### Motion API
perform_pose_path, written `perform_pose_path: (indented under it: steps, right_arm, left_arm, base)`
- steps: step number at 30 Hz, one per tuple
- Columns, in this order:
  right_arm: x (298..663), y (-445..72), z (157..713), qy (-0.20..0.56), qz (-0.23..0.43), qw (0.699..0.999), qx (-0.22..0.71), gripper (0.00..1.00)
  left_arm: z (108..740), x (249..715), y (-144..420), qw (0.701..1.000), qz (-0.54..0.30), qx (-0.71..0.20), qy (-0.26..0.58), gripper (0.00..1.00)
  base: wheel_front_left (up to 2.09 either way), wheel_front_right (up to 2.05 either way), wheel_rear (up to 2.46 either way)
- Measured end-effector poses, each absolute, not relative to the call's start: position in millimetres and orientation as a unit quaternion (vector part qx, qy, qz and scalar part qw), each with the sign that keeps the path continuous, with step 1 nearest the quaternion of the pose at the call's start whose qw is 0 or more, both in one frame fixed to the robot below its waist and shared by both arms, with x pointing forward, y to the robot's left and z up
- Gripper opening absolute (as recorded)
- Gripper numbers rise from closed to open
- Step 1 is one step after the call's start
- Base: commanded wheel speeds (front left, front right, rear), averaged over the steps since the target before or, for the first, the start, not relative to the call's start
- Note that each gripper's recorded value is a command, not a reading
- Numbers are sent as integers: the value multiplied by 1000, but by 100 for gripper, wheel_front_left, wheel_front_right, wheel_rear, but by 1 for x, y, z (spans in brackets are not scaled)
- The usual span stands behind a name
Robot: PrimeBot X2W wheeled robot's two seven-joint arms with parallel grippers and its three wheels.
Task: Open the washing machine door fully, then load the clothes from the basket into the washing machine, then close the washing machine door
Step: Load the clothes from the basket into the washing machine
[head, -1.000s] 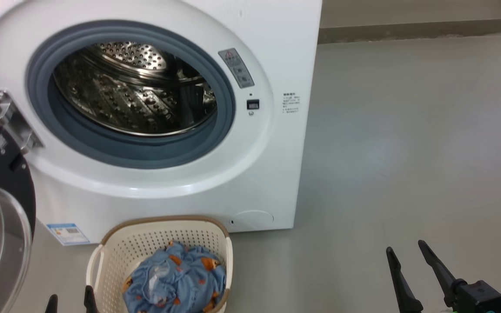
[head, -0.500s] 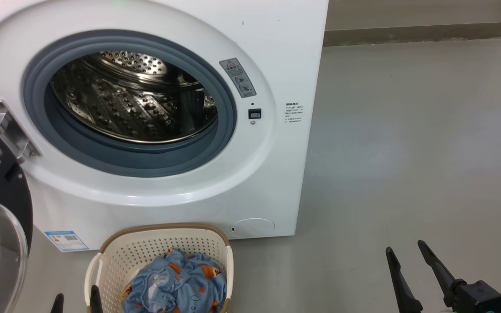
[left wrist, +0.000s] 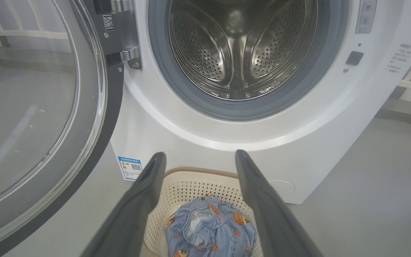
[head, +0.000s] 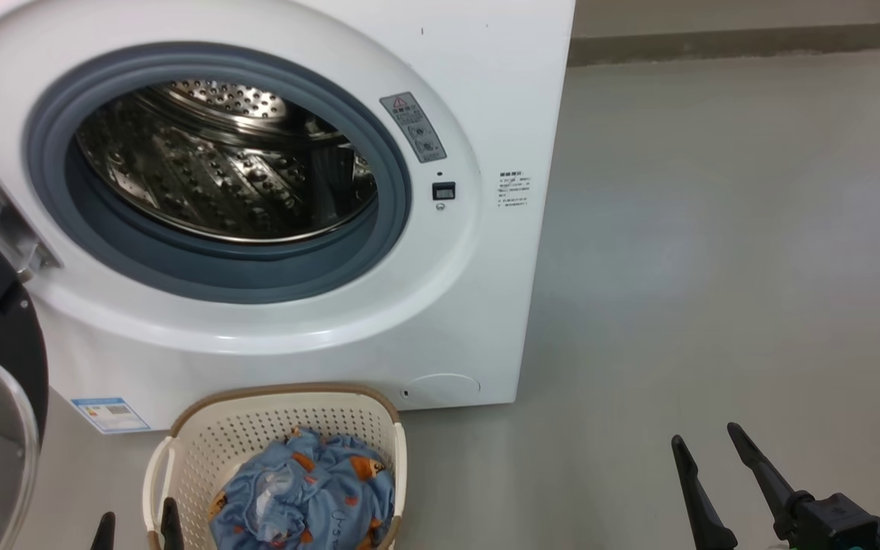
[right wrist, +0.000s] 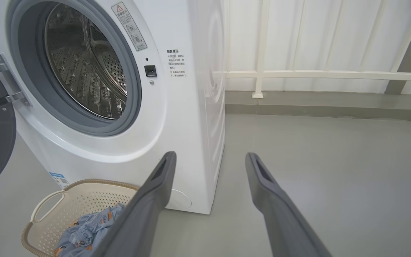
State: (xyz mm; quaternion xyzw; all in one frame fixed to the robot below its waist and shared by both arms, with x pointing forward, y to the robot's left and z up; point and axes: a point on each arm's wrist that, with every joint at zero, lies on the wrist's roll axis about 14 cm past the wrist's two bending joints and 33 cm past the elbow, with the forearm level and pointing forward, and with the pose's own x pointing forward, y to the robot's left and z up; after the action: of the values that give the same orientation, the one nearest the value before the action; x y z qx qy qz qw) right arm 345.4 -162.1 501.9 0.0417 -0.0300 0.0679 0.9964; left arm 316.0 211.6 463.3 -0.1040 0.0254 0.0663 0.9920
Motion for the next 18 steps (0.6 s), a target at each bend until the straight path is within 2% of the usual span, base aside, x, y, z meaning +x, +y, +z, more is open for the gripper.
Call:
perform_pose_path:
  steps: [8,18]
  right_arm:
    - [353,-162,484,-2,64,996,56,100]
    - [388,-162,468,16,60,996,69,100]
  left_arm:
    - [435,329,205,991,58,-100,74,100]
    - [382,372,185,984,26,-89,151,100]
  base:
    - [0,0,0]
    - [0,0,0]
